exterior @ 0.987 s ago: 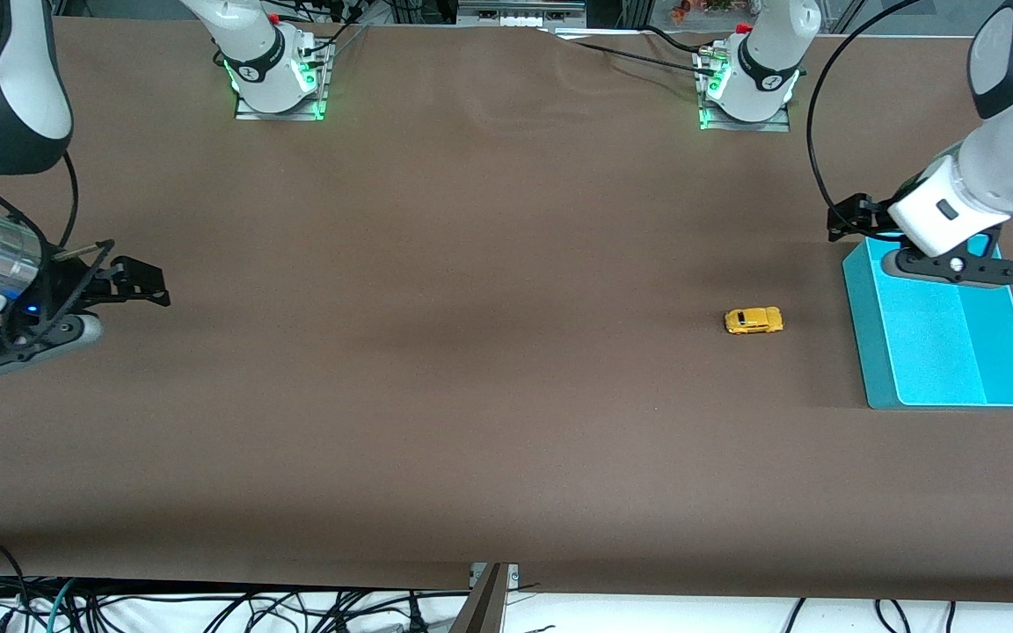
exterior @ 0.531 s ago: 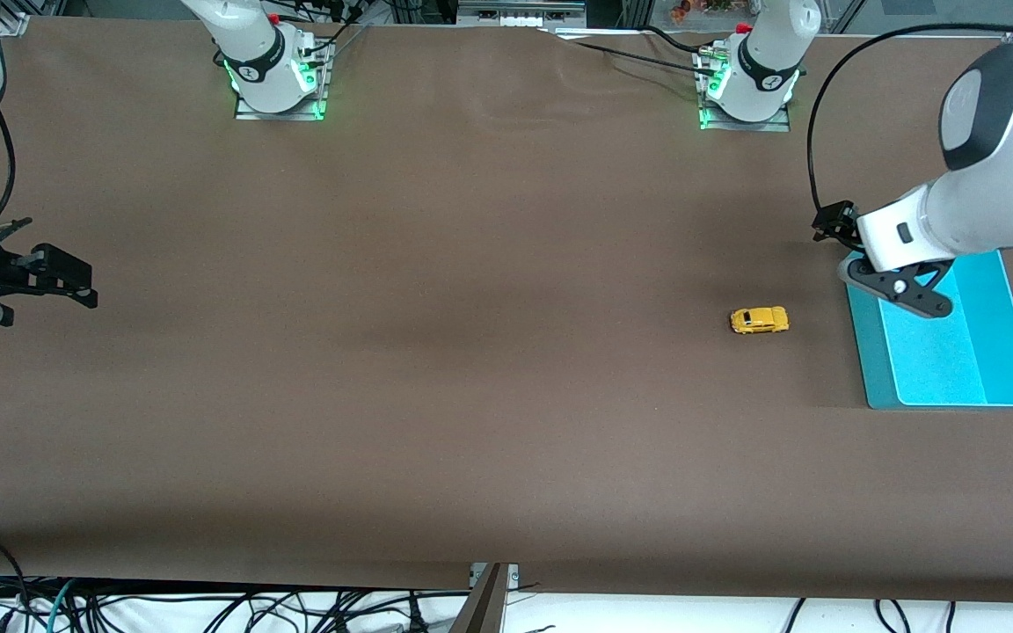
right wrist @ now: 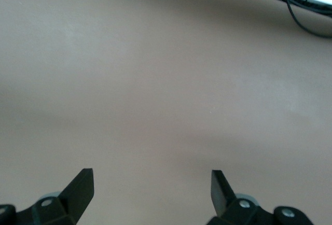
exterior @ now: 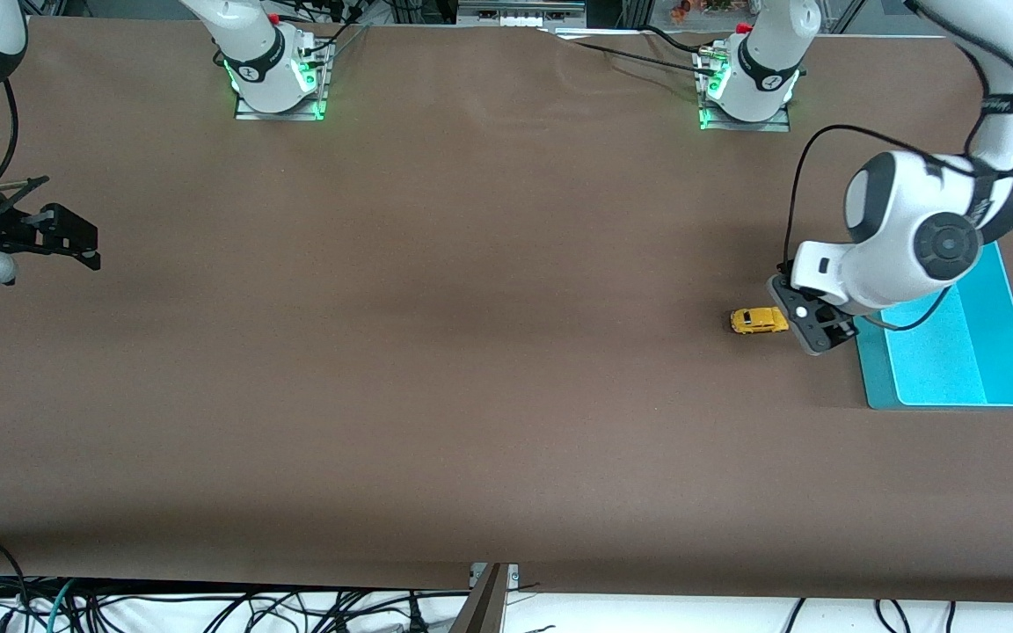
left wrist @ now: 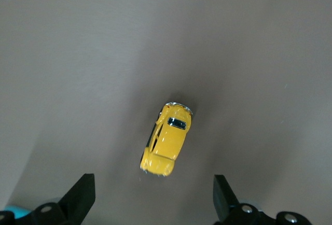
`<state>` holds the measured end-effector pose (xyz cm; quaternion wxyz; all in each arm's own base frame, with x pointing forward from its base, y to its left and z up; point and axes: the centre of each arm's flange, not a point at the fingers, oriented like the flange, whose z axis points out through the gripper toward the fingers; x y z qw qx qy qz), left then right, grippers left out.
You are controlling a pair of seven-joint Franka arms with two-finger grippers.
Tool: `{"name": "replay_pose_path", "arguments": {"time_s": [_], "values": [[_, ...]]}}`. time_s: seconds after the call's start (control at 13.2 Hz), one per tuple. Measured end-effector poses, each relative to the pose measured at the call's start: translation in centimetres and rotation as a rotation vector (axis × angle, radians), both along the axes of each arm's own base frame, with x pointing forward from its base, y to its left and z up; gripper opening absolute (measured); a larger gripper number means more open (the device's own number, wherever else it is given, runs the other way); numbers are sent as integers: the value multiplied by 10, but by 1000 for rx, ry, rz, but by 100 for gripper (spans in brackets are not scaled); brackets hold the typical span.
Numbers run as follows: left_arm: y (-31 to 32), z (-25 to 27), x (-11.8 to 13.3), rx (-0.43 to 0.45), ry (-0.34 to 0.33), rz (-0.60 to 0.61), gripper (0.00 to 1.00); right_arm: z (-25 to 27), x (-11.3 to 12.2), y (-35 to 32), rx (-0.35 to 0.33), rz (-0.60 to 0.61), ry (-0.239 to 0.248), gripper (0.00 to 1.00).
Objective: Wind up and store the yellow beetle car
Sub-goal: 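Lower the left gripper onto the yellow car and close on it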
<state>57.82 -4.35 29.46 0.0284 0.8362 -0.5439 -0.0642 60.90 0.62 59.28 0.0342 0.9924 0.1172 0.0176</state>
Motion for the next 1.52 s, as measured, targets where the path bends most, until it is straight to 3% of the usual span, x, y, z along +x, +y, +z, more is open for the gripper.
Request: {"name": "replay_pose_path", "arguments": {"time_s": [0.38, 0.91, 1.21, 1.37, 1.52], "values": [[0, -60, -5, 54, -40, -192, 100, -4, -3, -23, -6, -51, 17, 100], [-4, -105, -19, 73, -42, -285, 100, -9, -2, -16, 26, -112, 21, 100], [-6, -124, -39, 54, -59, -302, 99, -11, -2, -17, 26, -124, 30, 100], [-8, -125, -40, 61, -72, -334, 86, -11, -2, -17, 26, -124, 32, 100], [-8, -123, -39, 63, -79, -347, 61, -12, -2, -17, 26, -123, 32, 100]]}}
